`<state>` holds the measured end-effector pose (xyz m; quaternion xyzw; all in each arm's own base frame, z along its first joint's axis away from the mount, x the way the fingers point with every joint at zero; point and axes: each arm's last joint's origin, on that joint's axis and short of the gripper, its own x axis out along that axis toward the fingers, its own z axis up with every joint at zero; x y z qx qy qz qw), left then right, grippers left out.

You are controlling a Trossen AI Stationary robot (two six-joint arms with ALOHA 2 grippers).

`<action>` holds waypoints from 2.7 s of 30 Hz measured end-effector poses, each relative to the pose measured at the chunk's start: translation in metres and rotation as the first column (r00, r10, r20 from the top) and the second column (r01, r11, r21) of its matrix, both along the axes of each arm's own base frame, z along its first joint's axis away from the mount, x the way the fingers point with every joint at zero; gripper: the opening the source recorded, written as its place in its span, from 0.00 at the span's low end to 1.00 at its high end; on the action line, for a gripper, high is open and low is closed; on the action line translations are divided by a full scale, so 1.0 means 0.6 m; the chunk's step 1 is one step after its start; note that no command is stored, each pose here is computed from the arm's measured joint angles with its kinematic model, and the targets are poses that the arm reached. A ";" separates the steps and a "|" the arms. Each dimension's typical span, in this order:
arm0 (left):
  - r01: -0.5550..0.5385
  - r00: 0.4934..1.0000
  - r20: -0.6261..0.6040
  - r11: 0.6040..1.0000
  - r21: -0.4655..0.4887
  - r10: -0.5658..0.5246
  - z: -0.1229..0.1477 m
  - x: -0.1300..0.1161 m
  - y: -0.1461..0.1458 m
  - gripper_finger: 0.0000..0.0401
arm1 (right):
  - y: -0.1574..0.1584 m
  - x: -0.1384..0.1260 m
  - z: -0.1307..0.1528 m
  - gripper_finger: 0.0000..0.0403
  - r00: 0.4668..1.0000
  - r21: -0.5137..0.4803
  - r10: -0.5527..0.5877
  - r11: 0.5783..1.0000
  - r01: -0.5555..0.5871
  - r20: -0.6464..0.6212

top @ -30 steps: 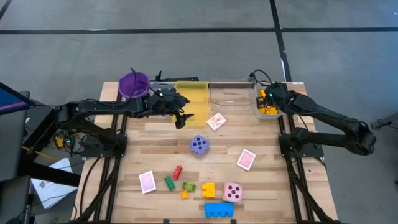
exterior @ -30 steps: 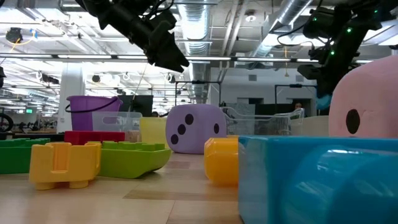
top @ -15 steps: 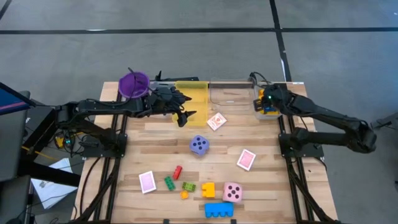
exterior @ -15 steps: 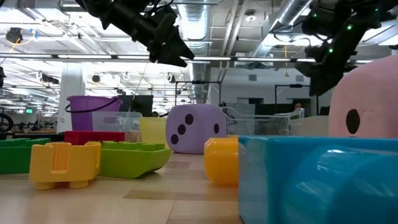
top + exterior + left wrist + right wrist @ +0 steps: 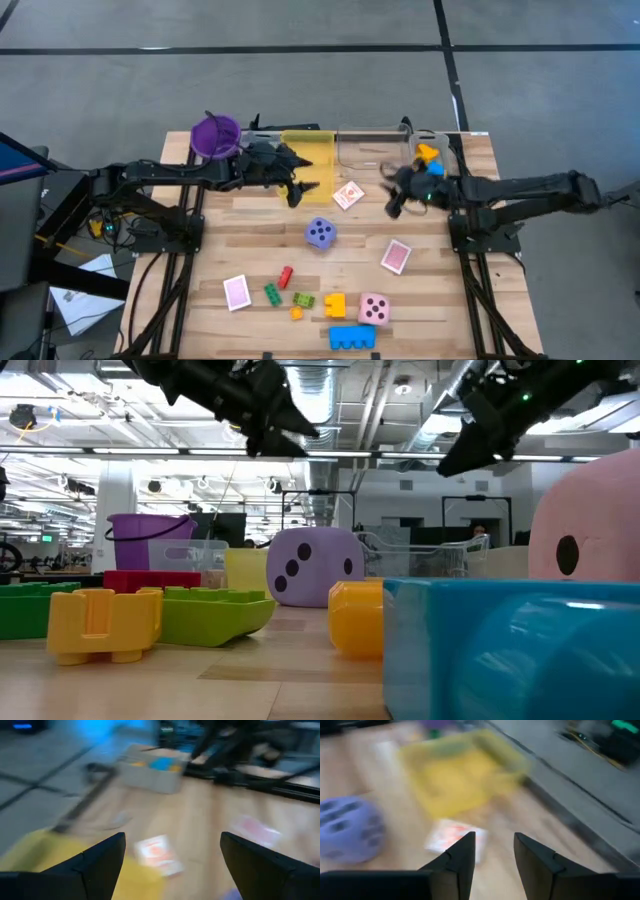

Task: Pick & Place Toys
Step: Put the small red game piece into the white bin

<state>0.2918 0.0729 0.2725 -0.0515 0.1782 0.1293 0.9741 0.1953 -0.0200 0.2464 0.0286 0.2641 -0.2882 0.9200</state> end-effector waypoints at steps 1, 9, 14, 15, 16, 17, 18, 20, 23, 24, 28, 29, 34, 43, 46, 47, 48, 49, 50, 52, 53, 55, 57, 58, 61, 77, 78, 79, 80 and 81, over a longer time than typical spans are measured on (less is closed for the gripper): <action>0.061 0.998 0.006 0.998 -0.017 -0.061 0.000 0.002 -0.008 0.79 | 0.015 0.008 -0.006 0.32 0.999 -0.005 0.049 0.999 -0.049 0.007; 0.144 0.987 -0.077 0.989 0.030 -0.141 -0.010 0.010 -0.121 0.79 | 0.103 0.062 -0.078 0.32 0.991 0.028 0.136 0.990 -0.136 -0.004; -0.052 0.986 -0.151 0.995 0.083 0.064 -0.025 -0.008 -0.191 0.79 | 0.136 0.093 -0.121 0.32 0.986 0.042 0.166 0.985 -0.166 0.001; -0.075 0.987 -0.142 0.997 0.036 0.079 -0.026 -0.011 -0.202 0.79 | 0.141 0.099 -0.129 0.32 0.985 0.042 0.171 0.984 -0.172 0.010; -0.095 0.986 -0.138 0.995 -0.022 0.091 -0.028 -0.014 -0.212 0.79 | 0.145 0.105 -0.137 0.32 0.984 0.042 0.175 0.984 -0.175 0.015; -0.110 0.985 -0.139 0.991 -0.077 0.098 -0.031 -0.018 -0.221 0.79 | 0.148 0.110 -0.146 0.32 0.984 0.041 0.178 0.983 -0.179 0.017; -0.125 0.984 -0.145 0.984 -0.126 0.107 -0.033 -0.022 -0.229 0.79 | 0.150 0.116 -0.153 0.31 0.983 0.040 0.181 0.983 -0.181 0.024; -0.159 0.978 -0.168 0.964 -0.214 0.124 -0.039 -0.029 -0.243 0.79 | 0.154 0.126 -0.167 0.31 0.981 0.024 0.194 0.981 -0.195 0.027; -0.238 0.958 -0.236 0.914 -0.330 0.164 -0.051 -0.043 -0.255 0.79 | 0.158 0.137 -0.184 0.31 0.976 0.015 0.218 0.976 -0.218 0.025; -0.260 0.951 -0.255 0.897 -0.359 0.174 -0.054 -0.047 -0.258 0.79 | 0.159 0.140 -0.187 0.31 0.973 0.016 0.230 0.973 -0.230 0.021; -0.304 0.934 -0.303 0.862 -0.405 0.187 -0.060 -0.053 -0.259 0.79 | 0.164 0.149 -0.191 0.31 0.966 0.033 0.258 0.966 -0.258 0.013; -0.307 0.932 -0.313 0.853 -0.421 0.181 -0.062 -0.052 -0.260 0.79 | 0.164 0.149 -0.191 0.31 0.966 0.034 0.260 0.965 -0.260 0.014; -0.316 0.912 -0.389 0.825 -0.468 0.129 -0.087 -0.040 -0.267 0.79 | 0.164 0.149 -0.189 0.31 0.962 0.045 0.272 0.961 -0.273 0.021; -0.366 0.790 -0.611 0.763 -0.533 -0.048 -0.176 -0.003 -0.293 0.79 | 0.164 0.149 -0.189 0.31 0.962 0.045 0.272 0.961 -0.273 0.019; -0.373 0.754 -0.649 0.751 -0.544 -0.096 -0.192 0.011 -0.302 0.79 | 0.164 0.148 -0.189 0.31 0.962 0.045 0.272 0.961 -0.273 0.018; -0.377 0.742 -0.661 0.747 -0.547 -0.110 -0.196 0.015 -0.304 0.79 | 0.164 0.148 -0.189 0.31 0.962 0.045 0.272 0.961 -0.273 0.018; -0.381 0.729 -0.673 0.745 -0.547 -0.121 -0.200 0.018 -0.306 0.79 | 0.164 0.148 -0.189 0.31 0.962 0.045 0.272 0.961 -0.273 0.015; -0.384 0.720 -0.682 0.742 -0.549 -0.132 -0.203 0.021 -0.308 0.79 | 0.164 0.148 -0.189 0.31 0.962 0.045 0.272 0.961 -0.273 0.014; -0.392 0.707 -0.694 0.742 -0.544 -0.135 -0.207 0.023 -0.309 0.79 | 0.164 0.148 -0.189 0.31 0.962 0.045 0.272 0.961 -0.273 0.014; -0.411 0.681 -0.722 0.749 -0.519 -0.126 -0.213 0.024 -0.310 0.79 | 0.164 0.148 -0.190 0.31 0.962 0.045 0.272 0.961 -0.273 0.012; -0.422 0.665 -0.737 0.753 -0.504 -0.120 -0.215 0.023 -0.309 0.79 | 0.164 0.148 -0.190 0.31 0.962 0.045 0.272 0.961 -0.273 0.011; -0.444 0.638 -0.763 0.757 -0.479 -0.109 -0.217 0.020 -0.308 0.79 | 0.164 0.148 -0.190 0.31 0.962 0.045 0.272 0.961 -0.273 0.010; -0.476 0.609 -0.788 0.753 -0.454 -0.090 -0.218 0.015 -0.306 0.79 | 0.164 0.147 -0.190 0.31 0.962 0.045 0.272 0.961 -0.273 0.007; -0.489 0.594 -0.800 0.754 -0.438 -0.079 -0.218 0.012 -0.305 0.79 | 0.164 0.147 -0.190 0.31 0.962 0.045 0.272 0.961 -0.273 0.007; -0.507 0.577 -0.815 0.761 -0.406 -0.051 -0.219 0.008 -0.301 0.76 | 0.164 0.148 -0.191 0.31 0.962 0.045 0.272 0.961 -0.272 0.006; -0.262 0.625 -0.772 0.900 -0.348 -0.116 -0.221 0.015 -0.299 0.19 | 0.164 0.148 -0.191 0.31 0.962 0.044 0.272 0.961 -0.272 0.005; -0.234 0.635 -0.761 0.906 -0.351 -0.131 -0.220 0.018 -0.300 0.18 | 0.164 0.148 -0.191 0.31 0.962 0.044 0.272 0.961 -0.272 0.005; -0.202 0.646 -0.749 0.913 -0.355 -0.147 -0.219 0.021 -0.301 0.18 | 0.164 0.148 -0.191 0.31 0.962 0.044 0.272 0.961 -0.272 0.005; -0.166 0.659 -0.735 0.921 -0.352 -0.162 -0.218 0.024 -0.302 0.18 | 0.164 0.148 -0.191 0.31 0.962 0.045 0.272 0.961 -0.272 0.006; -0.131 0.670 -0.723 0.930 -0.342 -0.171 -0.217 0.026 -0.303 0.18 | 0.164 0.148 -0.190 0.31 0.962 0.046 0.272 0.961 -0.273 0.011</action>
